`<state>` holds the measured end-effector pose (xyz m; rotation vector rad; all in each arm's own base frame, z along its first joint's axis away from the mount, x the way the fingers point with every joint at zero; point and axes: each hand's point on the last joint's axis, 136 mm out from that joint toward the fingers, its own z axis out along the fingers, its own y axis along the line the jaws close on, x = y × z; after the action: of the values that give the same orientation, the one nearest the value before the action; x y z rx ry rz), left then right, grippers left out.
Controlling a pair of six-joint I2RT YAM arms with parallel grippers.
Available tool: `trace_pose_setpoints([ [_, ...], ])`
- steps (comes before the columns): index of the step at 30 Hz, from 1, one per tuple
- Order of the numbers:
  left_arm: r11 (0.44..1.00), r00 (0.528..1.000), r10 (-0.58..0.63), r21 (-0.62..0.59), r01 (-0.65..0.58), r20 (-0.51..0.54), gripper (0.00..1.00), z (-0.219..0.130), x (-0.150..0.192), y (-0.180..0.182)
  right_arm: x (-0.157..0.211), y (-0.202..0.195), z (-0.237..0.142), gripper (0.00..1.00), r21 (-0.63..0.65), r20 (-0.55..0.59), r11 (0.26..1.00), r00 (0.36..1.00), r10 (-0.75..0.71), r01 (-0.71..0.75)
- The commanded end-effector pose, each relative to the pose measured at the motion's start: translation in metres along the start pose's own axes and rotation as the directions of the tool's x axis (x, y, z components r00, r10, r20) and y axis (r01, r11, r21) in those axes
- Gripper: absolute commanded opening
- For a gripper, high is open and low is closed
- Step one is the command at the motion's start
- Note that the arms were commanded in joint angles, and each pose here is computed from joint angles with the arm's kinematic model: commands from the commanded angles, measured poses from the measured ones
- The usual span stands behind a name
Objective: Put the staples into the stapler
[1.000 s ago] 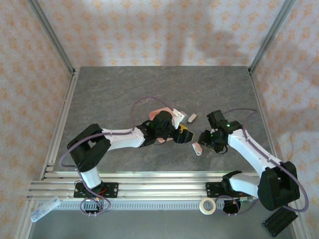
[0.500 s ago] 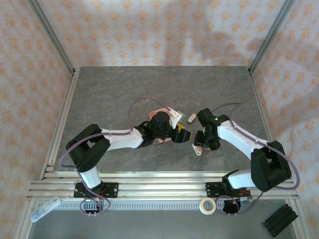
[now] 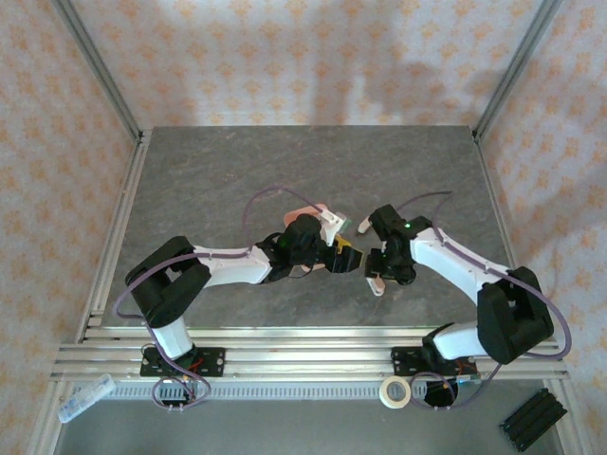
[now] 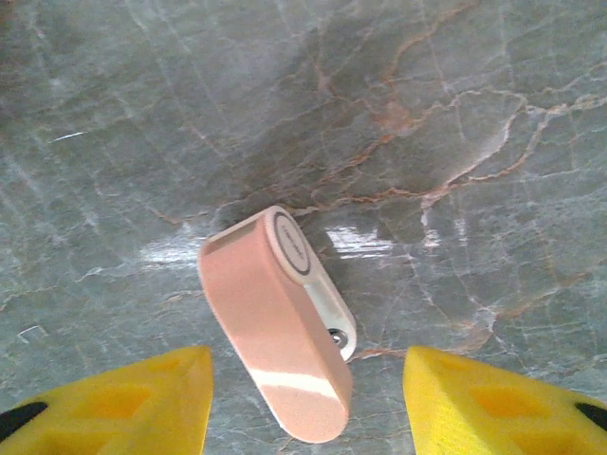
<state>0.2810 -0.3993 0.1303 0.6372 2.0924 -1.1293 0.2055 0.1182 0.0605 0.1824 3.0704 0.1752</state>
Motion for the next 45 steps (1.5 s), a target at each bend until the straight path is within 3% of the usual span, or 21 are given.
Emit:
trace_pose_setpoints([
  [1, 1.0, 0.998, 0.006, -0.016, -0.004, 0.069, 0.65, -0.007, -0.017, 0.003, 0.001, 0.002, -0.003, 0.56, 0.034, -0.003, 0.998, 0.998, -0.057, 0.057],
  [15, 0.999, 0.997, -0.001, -0.034, 0.004, 0.073, 0.65, -0.011, -0.015, 0.007, 0.01, -0.004, 0.028, 0.51, 0.122, -0.085, 0.988, 0.992, -0.088, 0.098],
  [27, 0.998, 0.996, 0.007, -0.057, -0.002, 0.087, 0.65, -0.019, -0.019, 0.01, -0.001, -0.009, 0.02, 0.28, 0.143, 0.01, 0.989, 1.0, -0.027, 0.026],
  [39, 0.996, 0.994, -0.003, -0.083, 0.012, 0.106, 0.65, -0.027, -0.023, 0.017, -0.046, -0.011, 0.003, 0.23, 0.059, 0.1, 0.996, 0.993, 0.068, -0.074],
  [45, 0.993, 0.993, -0.003, -0.114, 0.017, 0.119, 0.65, -0.037, -0.024, 0.022, -0.08, -0.016, 0.005, 0.23, 0.081, 0.104, 0.994, 0.992, 0.066, -0.075],
])
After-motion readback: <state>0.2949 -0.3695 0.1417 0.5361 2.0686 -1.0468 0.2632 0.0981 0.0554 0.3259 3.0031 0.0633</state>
